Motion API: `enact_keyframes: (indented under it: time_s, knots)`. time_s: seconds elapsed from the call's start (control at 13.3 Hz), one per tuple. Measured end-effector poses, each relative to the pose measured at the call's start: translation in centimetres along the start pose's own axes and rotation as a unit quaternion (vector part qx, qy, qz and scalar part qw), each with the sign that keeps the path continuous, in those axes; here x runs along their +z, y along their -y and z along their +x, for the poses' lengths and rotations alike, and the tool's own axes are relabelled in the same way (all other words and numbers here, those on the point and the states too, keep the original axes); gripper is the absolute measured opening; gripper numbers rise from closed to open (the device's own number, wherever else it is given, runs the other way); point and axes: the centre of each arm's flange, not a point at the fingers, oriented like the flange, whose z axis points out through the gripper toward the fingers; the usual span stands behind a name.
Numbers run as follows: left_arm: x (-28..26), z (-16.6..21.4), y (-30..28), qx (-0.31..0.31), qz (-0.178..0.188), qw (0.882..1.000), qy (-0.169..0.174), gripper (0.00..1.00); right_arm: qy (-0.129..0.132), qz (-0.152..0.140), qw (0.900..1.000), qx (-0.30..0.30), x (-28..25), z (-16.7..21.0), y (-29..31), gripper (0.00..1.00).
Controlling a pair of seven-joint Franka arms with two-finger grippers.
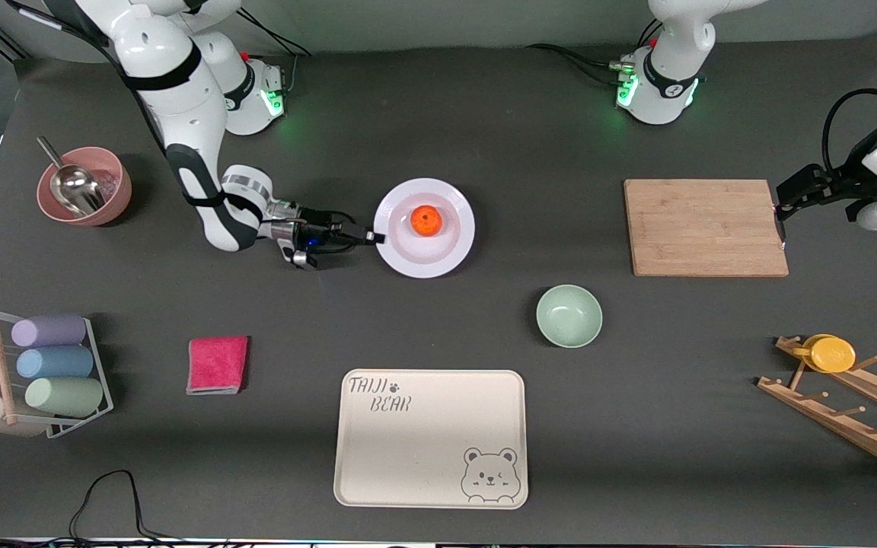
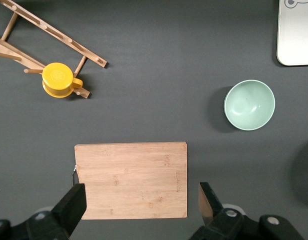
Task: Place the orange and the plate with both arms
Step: 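Slide the plate with the orange toward the bear tray with the right gripper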
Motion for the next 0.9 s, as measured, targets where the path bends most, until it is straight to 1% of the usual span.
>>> enact_keyframes:
  time_s: [0.23, 0.6, 0.9]
  knots:
    - [0.0, 0.0, 0.0, 0.0, 0.0, 1.0, -0.001, 1.0, -0.004, 0.009, 1.0, 0.002, -1.1, 4.8, 4.3, 0.04]
    - [0.0, 0.0, 0.0, 0.0, 0.0, 1.0, -0.002, 1.0, -0.009, 0.006, 1.0, -0.003, -2.0, 13.0, 12.6, 0.04]
    - [0.0, 0.0, 0.0, 0.0, 0.0, 1.0, -0.002, 1.0, -0.033, 0.003, 0.999, -0.011, -1.3, 19.4, 17.0, 0.04]
